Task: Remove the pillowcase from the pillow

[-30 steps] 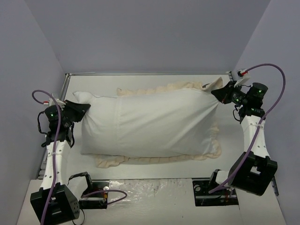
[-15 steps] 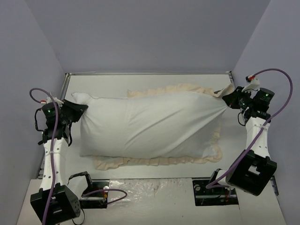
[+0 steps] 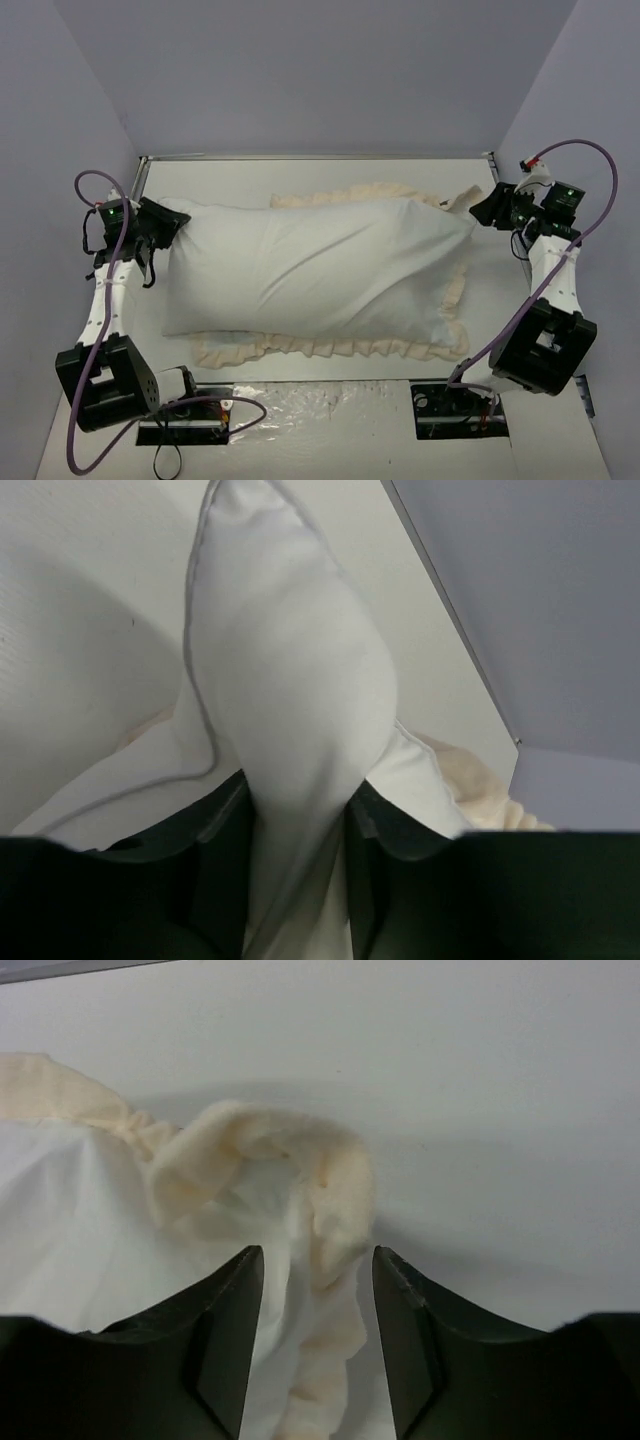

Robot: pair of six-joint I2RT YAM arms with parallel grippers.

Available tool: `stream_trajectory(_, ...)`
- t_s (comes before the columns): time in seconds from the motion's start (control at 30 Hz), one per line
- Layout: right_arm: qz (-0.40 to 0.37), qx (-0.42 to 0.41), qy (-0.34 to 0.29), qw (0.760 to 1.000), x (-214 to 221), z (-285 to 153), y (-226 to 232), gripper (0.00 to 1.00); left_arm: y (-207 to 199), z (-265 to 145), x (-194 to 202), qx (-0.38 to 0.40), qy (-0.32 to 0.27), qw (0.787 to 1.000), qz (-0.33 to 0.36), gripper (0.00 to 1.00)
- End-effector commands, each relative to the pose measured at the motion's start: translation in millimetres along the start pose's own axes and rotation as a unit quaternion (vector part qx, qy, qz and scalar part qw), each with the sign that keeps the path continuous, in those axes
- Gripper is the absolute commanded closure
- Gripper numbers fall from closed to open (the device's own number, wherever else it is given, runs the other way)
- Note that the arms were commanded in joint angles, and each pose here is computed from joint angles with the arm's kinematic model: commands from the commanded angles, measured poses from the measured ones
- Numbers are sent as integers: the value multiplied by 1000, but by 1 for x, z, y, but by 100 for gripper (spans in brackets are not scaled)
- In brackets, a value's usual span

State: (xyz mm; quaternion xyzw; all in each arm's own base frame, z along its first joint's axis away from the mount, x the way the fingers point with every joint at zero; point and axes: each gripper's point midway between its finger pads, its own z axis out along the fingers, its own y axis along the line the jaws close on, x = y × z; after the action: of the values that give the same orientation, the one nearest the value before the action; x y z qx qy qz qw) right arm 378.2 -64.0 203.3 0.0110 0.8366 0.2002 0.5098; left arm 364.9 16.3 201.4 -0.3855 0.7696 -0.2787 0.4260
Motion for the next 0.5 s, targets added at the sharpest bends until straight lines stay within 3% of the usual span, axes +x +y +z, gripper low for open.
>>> stream_trajectory(0.0,-68,-44,21,996,-16,7,14,54,-34,9,-50,24,-70,997,38,61)
stream_trajectory(0.07,-85,-65,36,994,-19,8,30,35,-46,9,-44,37,-51,996,56,43)
stream_trajectory(0.1,-88,-72,38,993,-19,7,36,31,-53,4,-48,41,-54,996,63,30)
stream_trajectory(0.2,-100,-103,48,988,-17,-3,56,20,-65,-15,-56,43,-70,992,97,13)
stream_trajectory(0.33,-117,-177,84,974,8,-17,91,7,-67,-41,-56,23,-77,986,145,4)
stream_trajectory(0.47,-159,-239,189,939,72,-29,125,5,-54,-64,-41,3,-80,985,153,3)
